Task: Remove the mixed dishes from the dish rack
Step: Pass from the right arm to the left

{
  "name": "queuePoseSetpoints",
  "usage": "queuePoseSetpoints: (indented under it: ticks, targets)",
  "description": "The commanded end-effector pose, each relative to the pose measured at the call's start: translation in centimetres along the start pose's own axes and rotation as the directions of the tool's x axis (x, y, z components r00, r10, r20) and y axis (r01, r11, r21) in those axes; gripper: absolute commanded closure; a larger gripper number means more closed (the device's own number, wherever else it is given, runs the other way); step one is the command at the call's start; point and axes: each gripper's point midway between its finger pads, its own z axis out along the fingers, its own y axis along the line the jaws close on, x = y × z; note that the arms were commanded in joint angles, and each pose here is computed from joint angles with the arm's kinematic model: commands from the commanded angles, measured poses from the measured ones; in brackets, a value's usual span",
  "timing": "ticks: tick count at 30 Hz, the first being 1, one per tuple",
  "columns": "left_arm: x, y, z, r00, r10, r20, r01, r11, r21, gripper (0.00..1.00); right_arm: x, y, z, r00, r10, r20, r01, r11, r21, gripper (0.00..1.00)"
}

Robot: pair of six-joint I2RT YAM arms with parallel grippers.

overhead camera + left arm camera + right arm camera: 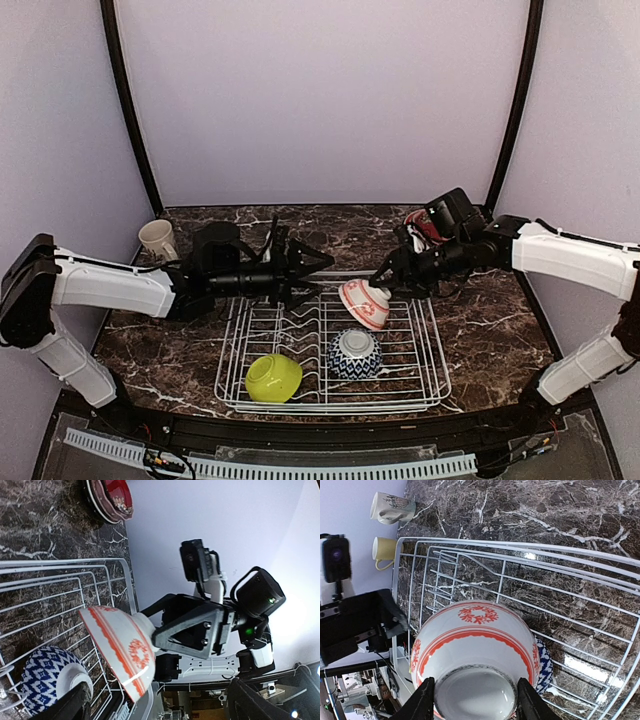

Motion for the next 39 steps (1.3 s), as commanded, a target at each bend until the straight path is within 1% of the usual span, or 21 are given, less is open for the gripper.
queuePoseSetpoints:
  ticks: [1, 4, 5, 6, 7, 8, 9, 11, 17, 20, 22, 24, 26, 28, 31, 34, 35, 36, 37, 38, 39]
  targets:
    - [-0.3, -1.2, 1.7, 0.995, -0.096, 0.03, 0.092, 0.991, 0.098, 0.07, -1.4, 2.7, -1.6, 0.996, -0.039, 0.083, 0.049, 0.992, -0.113, 0.86]
    - [0.0, -0.5, 2.7, 0.994, -0.108, 0.017, 0.107, 0.992, 0.074, 0.07, -1.6, 2.9, -1.7, 0.995, -0.042, 0.093, 0.054, 0.991, -0.125, 0.86]
    - [0.1, -1.2, 3.1, 0.994, -0.109, 0.01, 0.108, 0.989, 0.098, 0.07, -1.7, 3.0, -1.7, 0.994, -0.044, 0.096, 0.057, 0.99, -0.133, 0.86]
    - [0.3, -0.8, 3.6, 0.991, -0.131, 0.002, 0.13, 0.986, 0.1, 0.1, -1.8, 3.2, -1.7, 0.994, -0.046, 0.101, 0.06, 0.988, -0.14, 0.87]
    - [0.4, -1.8, 3.9, 0.992, -0.123, -0.003, 0.123, 0.982, 0.143, 0.13, -1.9, 3.3, -1.8, 0.993, -0.049, 0.105, 0.064, 0.987, -0.145, 0.87]
    - [0.6, -1.4, 4.4, 0.989, -0.145, -0.013, 0.145, 0.979, 0.145, 0.22, -1.9, 3.3, -1.8, 0.993, -0.05, 0.109, 0.066, 0.987, -0.147, 0.87]
    - [0.7, -2.5, 4.7, 0.991, -0.136, -0.017, 0.137, 0.973, 0.188, 0.25, -1.9, 3.3, -1.8, 0.992, -0.049, 0.114, 0.066, 0.986, -0.15, 0.88]
    - [1.2, -2.7, 5.7, 0.989, -0.141, -0.033, 0.145, 0.966, 0.216, 0.34, -2.0, 3.3, -1.8, 0.991, -0.037, 0.127, 0.058, 0.985, -0.161, 0.89]
    - [1.7, -4.7, 6.4, 0.989, -0.141, -0.035, 0.144, 0.934, 0.326, 0.55, -2.1, 3.4, -1.7, 0.989, -0.019, 0.146, 0.049, 0.978, -0.201, 0.89]
    - [1.7, -4.9, 6.4, 0.991, -0.13, -0.029, 0.132, 0.934, 0.332, 0.63, -2.0, 3.2, -1.8, 0.987, -0.015, 0.157, 0.048, 0.976, -0.211, 0.89]
    - [1.7, -4.7, 6.5, 0.992, -0.126, -0.029, 0.129, 0.938, 0.323, 0.71, -2.0, 3.3, -1.9, 0.986, -0.013, 0.167, 0.05, 0.974, -0.222, 0.89]
    - [1.7, -4.4, 6.7, 0.992, -0.121, -0.028, 0.124, 0.943, 0.309, 0.87, -2.0, 3.4, -2.1, 0.983, -0.012, 0.181, 0.055, 0.971, -0.233, 0.89]
    - [1.8, -4.3, 7.0, 0.994, -0.109, -0.032, 0.113, 0.95, 0.292, 0.96, -2.1, 3.3, -2.2, 0.981, -0.017, 0.194, 0.062, 0.971, -0.231, 0.89]
    - [1.7, -4.7, 7.2, 0.996, -0.087, -0.032, 0.092, 0.955, 0.283, 0.99, -2.2, 3.3, -2.5, 0.978, -0.025, 0.206, 0.072, 0.972, -0.224, 0.88]
    - [1.6, -5.5, 7.5, 0.999, -0.028, -0.034, 0.036, 0.964, 0.263, 0.99, -2.5, 3.4, -3.1, 0.972, -0.046, 0.229, 0.095, 0.973, -0.209, 0.77]
    - [1.7, -7.0, 7.2, 0.996, 0.071, -0.049, -0.058, 0.973, 0.224, 0.99, -2.9, 3.2, -4.1, 0.96, -0.079, 0.269, 0.127, 0.978, -0.164, 0.5]
    - [1.6, -6.9, 7.4, 0.99, 0.13, -0.063, -0.118, 0.979, 0.169, 0.99, -3.2, 3.1, -4.6, 0.952, -0.094, 0.291, 0.139, 0.98, -0.14, 0.41]
    - [1.6, -7.7, 6.9, 0.983, 0.17, -0.074, -0.158, 0.976, 0.153, 0.99, -3.4, 3.0, -5.1, 0.945, -0.108, 0.31, 0.151, 0.982, -0.117, 0.33]
    - [1.4, -7.7, 6.8, 0.963, 0.255, -0.093, -0.246, 0.965, 0.094, 0.99, -3.6, 2.9, -5.6, 0.938, -0.118, 0.325, 0.158, 0.982, -0.099, 0.25]
    - [1.2, -8.7, 6.2, 0.925, 0.367, -0.094, -0.36, 0.929, 0.081, 0.99, -3.7, 3.0, -6.1, 0.931, -0.13, 0.342, 0.169, 0.982, -0.087, 0.2]
    - [0.6, -8.3, 5.7, 0.915, 0.381, -0.132, -0.385, 0.923, -0.009, 0.99, -3.9, 3.0, -6.5, 0.923, -0.143, 0.358, 0.182, 0.98, -0.079, 0.14]
